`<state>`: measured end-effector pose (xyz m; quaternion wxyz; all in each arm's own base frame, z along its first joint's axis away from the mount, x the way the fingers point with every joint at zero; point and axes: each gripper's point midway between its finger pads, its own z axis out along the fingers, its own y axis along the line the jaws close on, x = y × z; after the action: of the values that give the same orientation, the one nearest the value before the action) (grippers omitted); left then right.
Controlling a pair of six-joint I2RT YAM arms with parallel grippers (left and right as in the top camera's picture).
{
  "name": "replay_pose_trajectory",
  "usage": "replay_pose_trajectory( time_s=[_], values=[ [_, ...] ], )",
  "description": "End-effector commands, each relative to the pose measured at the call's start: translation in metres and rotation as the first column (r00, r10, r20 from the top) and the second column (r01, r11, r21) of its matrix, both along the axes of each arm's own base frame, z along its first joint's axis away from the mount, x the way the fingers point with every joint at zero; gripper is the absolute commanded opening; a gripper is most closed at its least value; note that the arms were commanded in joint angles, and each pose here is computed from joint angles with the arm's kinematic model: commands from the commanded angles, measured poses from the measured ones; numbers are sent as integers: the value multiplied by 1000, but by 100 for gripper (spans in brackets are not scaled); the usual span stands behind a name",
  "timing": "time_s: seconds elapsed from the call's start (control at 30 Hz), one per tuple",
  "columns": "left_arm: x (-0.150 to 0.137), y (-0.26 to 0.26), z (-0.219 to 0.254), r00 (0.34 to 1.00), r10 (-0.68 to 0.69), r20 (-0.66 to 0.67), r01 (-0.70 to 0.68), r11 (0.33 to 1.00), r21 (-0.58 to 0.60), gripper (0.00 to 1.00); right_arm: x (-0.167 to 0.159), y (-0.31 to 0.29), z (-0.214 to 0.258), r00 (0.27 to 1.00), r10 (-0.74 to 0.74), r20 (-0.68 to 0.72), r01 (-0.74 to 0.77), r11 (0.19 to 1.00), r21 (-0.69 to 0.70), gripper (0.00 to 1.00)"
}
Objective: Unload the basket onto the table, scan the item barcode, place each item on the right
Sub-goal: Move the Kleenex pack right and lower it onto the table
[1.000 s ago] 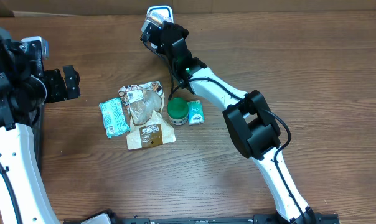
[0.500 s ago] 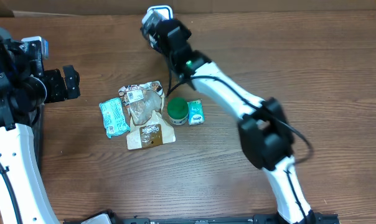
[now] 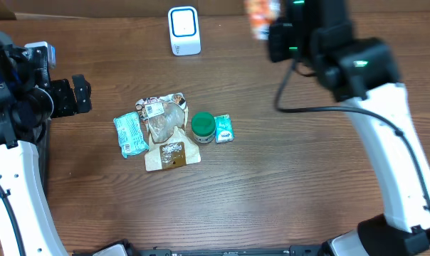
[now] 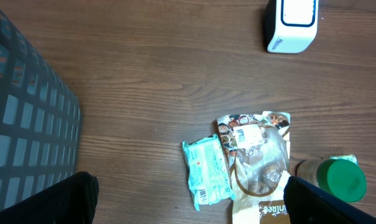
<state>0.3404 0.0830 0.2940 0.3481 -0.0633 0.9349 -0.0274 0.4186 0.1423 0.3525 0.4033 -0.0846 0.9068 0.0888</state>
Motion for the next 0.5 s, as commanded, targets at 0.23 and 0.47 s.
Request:
replay_pose_trajectory(
  time_s=[0.23,0.47],
  values=[
    [1,-2,5,1000,-26,15,26,1000,10,100,-19,-78,-119,869,-185,-459,248,965,81,4],
    [1,-2,5,1000,-26,15,26,1000,10,99,-21,-108,-202,784,-278,-556,393,915,96,4]
  ],
)
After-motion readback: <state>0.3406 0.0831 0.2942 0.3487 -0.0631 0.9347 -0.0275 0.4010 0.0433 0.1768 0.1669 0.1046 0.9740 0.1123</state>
